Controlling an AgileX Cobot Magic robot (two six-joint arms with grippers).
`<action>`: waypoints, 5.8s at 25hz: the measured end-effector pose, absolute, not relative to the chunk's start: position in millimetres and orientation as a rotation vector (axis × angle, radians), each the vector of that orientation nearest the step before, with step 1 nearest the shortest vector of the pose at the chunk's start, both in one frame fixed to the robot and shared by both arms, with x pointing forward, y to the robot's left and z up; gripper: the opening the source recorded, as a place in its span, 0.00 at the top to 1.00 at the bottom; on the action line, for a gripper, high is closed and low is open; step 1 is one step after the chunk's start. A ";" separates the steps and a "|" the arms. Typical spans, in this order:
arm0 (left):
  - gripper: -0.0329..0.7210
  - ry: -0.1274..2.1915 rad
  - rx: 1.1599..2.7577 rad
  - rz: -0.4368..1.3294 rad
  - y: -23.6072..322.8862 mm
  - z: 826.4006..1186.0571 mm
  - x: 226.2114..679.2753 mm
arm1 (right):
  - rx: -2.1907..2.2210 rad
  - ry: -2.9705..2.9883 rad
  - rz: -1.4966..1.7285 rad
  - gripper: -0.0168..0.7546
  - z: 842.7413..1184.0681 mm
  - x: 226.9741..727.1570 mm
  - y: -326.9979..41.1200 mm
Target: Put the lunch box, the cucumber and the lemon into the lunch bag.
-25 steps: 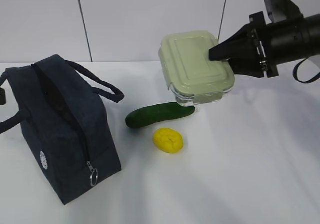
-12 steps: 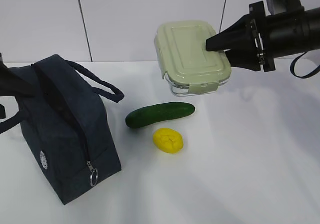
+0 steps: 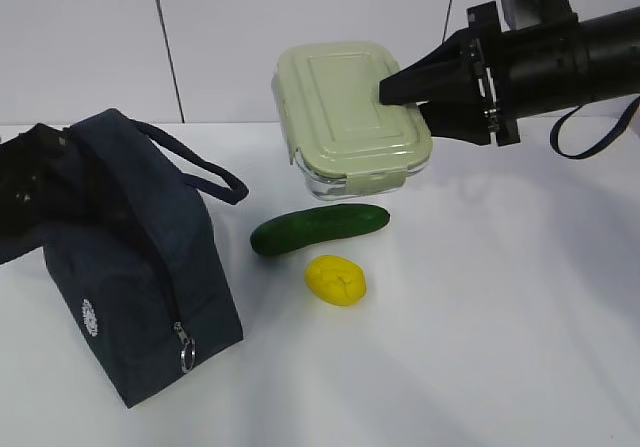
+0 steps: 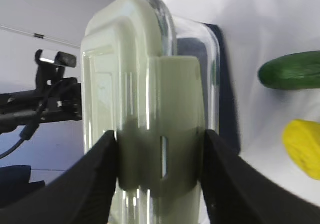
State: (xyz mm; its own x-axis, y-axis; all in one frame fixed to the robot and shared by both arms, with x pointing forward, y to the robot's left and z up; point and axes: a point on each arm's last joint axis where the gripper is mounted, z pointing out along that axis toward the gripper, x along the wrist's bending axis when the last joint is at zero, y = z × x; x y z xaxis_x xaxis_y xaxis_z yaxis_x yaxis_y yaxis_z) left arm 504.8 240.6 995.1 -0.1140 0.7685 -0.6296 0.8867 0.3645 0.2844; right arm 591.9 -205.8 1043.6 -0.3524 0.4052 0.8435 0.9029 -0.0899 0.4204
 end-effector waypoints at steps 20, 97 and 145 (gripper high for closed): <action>0.96 1.640 1.726 -0.338 217.2 1042.7 510.9 | -1.126 -1.719 -1.553 0.51 1089.4 581.0 -128.8; 0.96 1.555 1.486 -0.545 195.9 1054.7 525.5 | -1.343 -1.684 -1.338 0.51 969.2 610.8 -52.9; 0.96 1.496 1.454 -0.639 189.9 1048.2 530.5 | -1.257 -1.692 -1.298 0.47 972.1 606.6 -53.4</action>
State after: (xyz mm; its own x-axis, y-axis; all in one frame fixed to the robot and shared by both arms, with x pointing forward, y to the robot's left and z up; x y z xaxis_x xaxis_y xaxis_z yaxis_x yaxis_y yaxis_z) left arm 530.5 189.9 1048.2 0.1249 0.4795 -0.8686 0.9590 0.1661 0.2296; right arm 606.6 -53.4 972.1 -0.3255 0.2957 0.8981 0.9440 0.0484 0.3262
